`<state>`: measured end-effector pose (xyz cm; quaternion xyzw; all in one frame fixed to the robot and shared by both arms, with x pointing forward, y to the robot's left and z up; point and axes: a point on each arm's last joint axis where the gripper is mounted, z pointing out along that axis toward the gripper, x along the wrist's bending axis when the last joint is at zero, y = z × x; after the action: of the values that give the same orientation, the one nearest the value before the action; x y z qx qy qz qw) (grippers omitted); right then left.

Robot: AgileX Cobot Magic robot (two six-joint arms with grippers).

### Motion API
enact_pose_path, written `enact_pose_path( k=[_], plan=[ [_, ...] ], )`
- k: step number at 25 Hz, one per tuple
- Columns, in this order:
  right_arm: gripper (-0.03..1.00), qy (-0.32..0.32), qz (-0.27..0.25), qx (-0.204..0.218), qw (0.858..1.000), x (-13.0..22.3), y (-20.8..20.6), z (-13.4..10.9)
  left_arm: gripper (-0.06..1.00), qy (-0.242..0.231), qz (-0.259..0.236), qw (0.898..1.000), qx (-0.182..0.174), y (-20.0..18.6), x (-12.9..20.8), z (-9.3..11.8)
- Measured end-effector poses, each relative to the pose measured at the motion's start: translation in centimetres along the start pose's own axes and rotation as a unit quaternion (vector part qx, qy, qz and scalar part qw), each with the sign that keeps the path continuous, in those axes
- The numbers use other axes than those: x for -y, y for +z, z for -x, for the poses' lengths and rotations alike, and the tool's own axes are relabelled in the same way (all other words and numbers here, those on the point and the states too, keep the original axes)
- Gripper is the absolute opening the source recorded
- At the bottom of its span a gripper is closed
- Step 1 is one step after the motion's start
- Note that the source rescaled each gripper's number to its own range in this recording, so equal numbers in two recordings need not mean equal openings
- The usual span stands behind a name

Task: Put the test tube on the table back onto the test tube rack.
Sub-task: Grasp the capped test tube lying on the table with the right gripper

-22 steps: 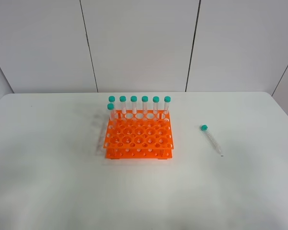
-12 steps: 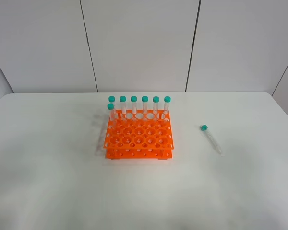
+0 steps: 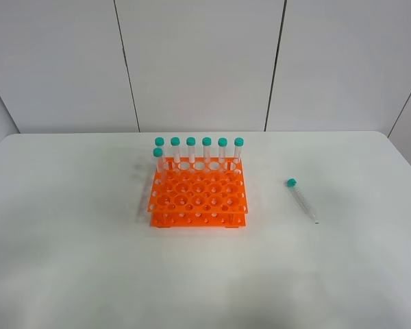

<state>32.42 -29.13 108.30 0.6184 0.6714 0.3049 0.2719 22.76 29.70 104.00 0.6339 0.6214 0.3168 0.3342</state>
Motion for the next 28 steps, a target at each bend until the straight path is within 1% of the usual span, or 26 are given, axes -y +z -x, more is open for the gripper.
enact_pose_path(
  k=[3, 7, 11, 16, 19, 21, 23, 28],
  plan=[
    [0.99, 0.004, -0.081, -0.002, 0.997, -2.6, 3.6, 0.2, 1.0, 0.0, 0.0, 1.0, 0.0, 0.0, 0.0, 0.0],
    [0.98, 0.004, -0.171, -0.005, 0.985, -5.8, 9.2, 0.6, 1.0, 0.0, 0.0, 1.0, 0.0, 0.0, 0.0, 0.0],
    [0.98, -0.013, -0.236, -0.011, 0.972, -8.4, 15.2, 0.9, 1.0, 0.0, 0.0, 1.0, 0.0, 0.0, 0.0, 0.0],
    [0.98, -0.022, -0.274, -0.02, 0.961, -10.8, 22.0, 1.0, 1.0, 0.0, 0.0, 1.0, 0.0, 0.0, 0.0, 0.0],
    [0.98, -0.049, -0.281, -0.036, 0.958, -11.6, 25.3, -0.3, 1.0, 0.0, 0.0, 1.0, 0.0, 0.0, 0.0, 0.0],
    [0.98, -0.06, -0.289, -0.046, 0.954, -11.4, 27.3, -1.4, 1.0, 0.0, 0.0, 1.0, 0.0, 0.0, 0.0, 0.0],
    [0.98, -0.062, -0.296, -0.051, 0.952, -11.0, 28.7, -1.9, 1.0, 0.0, 0.0, 1.0, 0.0, 0.0, 0.0, 0.0],
    [0.98, -0.056, -0.31, -0.047, 0.948, -9.7, 31.2, -1.7, 1.0, 0.0, 0.0, 1.0, 0.0, 0.0, 0.0, 0.0]
  ],
)
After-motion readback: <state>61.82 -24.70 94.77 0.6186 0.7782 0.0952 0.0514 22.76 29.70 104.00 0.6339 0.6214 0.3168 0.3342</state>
